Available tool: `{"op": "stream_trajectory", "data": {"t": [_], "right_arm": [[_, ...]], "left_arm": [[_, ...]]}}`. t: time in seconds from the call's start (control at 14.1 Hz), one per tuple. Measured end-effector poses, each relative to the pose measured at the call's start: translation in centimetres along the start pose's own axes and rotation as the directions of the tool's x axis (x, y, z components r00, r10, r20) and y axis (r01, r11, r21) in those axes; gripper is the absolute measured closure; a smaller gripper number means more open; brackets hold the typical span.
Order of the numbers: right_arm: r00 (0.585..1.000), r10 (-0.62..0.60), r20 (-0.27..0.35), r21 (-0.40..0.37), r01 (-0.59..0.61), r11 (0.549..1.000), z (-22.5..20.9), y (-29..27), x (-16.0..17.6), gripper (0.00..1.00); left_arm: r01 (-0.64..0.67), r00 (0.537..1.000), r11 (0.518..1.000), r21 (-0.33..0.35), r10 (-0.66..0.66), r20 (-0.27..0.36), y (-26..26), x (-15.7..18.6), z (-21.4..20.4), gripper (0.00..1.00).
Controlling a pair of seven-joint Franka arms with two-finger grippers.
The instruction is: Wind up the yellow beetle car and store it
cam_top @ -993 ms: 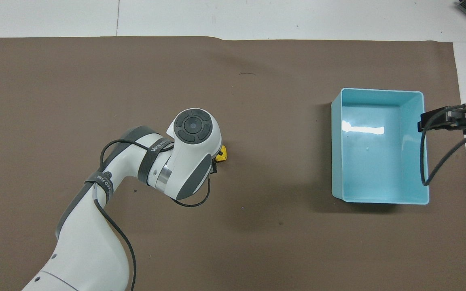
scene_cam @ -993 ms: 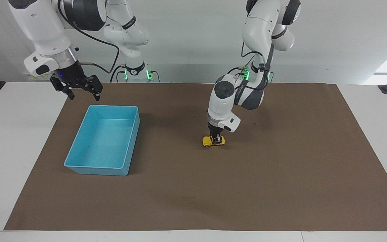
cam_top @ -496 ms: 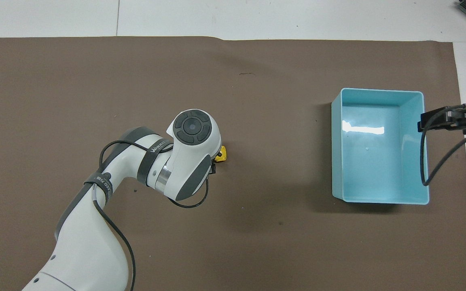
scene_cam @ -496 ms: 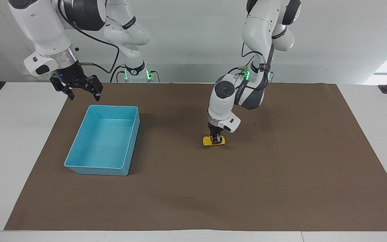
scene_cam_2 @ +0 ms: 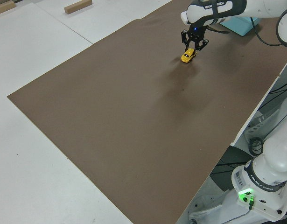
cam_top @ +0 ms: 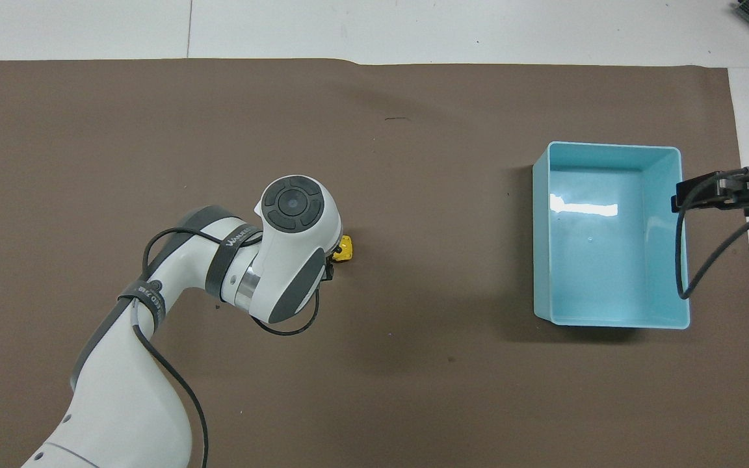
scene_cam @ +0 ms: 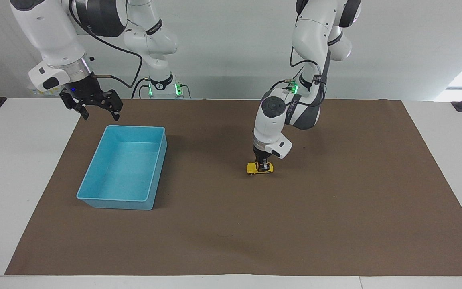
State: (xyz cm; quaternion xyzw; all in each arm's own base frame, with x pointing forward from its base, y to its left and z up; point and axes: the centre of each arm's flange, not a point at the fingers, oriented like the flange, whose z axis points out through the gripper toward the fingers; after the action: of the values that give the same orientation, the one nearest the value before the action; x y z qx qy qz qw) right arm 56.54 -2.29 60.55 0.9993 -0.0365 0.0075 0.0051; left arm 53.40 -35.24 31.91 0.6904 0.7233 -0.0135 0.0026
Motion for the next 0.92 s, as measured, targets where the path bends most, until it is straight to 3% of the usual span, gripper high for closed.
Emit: {"op": "stream_trajectory", "data": {"t": [0.92], "right_arm": [[1.0, 0.0, 0.0, 0.0, 0.0, 1.0, 0.0, 0.0, 0.0, 0.0]], "left_arm": [[-0.029, 0.999, 0.999, 0.029, 0.03, -0.038, 1.4, 6.9, -0.1, 0.59]]}}
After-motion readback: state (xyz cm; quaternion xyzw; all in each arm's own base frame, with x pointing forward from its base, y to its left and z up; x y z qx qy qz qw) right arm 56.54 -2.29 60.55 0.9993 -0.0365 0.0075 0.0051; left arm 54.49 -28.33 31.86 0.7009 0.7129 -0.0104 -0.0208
